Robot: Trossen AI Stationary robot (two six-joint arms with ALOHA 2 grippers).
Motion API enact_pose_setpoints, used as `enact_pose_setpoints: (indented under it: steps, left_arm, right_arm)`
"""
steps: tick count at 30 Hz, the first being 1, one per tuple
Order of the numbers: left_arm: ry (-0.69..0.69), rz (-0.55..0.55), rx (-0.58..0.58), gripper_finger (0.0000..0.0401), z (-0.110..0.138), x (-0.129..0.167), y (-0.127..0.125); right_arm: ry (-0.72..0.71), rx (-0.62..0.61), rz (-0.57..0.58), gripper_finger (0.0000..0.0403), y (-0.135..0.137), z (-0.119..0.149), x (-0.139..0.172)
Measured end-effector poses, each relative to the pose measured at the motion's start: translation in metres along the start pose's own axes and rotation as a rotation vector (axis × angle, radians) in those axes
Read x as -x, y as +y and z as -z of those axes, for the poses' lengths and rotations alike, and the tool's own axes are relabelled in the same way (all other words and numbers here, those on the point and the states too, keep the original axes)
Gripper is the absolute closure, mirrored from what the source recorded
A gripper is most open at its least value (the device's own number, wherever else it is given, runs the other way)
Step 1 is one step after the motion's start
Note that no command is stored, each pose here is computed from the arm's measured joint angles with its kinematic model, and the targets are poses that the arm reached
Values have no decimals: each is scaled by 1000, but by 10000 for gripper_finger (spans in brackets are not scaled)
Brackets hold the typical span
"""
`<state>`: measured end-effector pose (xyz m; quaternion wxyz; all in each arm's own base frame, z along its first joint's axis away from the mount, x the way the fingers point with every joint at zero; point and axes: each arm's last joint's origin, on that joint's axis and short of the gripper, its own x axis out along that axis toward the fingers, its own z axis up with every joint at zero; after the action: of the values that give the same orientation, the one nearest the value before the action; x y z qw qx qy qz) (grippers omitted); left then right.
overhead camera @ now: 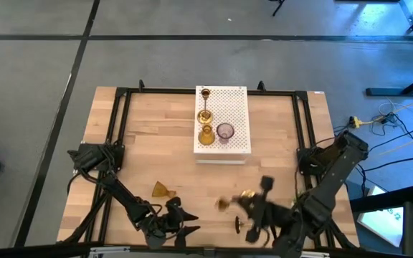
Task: Pick & Place candle stick holders
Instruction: Put the top gold candle holder on the shelf
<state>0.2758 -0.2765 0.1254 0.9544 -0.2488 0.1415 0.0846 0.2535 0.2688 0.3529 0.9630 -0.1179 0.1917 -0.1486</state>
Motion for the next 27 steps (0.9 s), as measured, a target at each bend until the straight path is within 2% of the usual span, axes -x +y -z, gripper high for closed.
enact_pose_setpoints:
  steps: [5, 8, 10, 15, 20, 27]
  left_arm:
    - [-15, -1, 19, 235, 4, 7, -3]
    - [-32, -2, 26, 235, 8, 14, -7]
    - [-46, -3, 27, 235, 11, 19, -9]
    - [-89, -13, 31, 235, 17, 32, -14]
    - [-110, -22, 35, 235, 19, 36, -15]
    - [-112, -25, 36, 235, 18, 35, -15]
  right_arm:
    - [-161, 120, -347, 390, 23, -19, -4]
    - [-255, 162, -500, 390, 24, -31, -2]
    - [-283, 191, -552, 390, 20, -34, -1]
    - [-312, 155, -575, 390, -4, -49, -9]
    - [-285, 164, -601, 390, -29, -55, -36]
    - [-237, 152, -495, 390, -86, -64, -65]
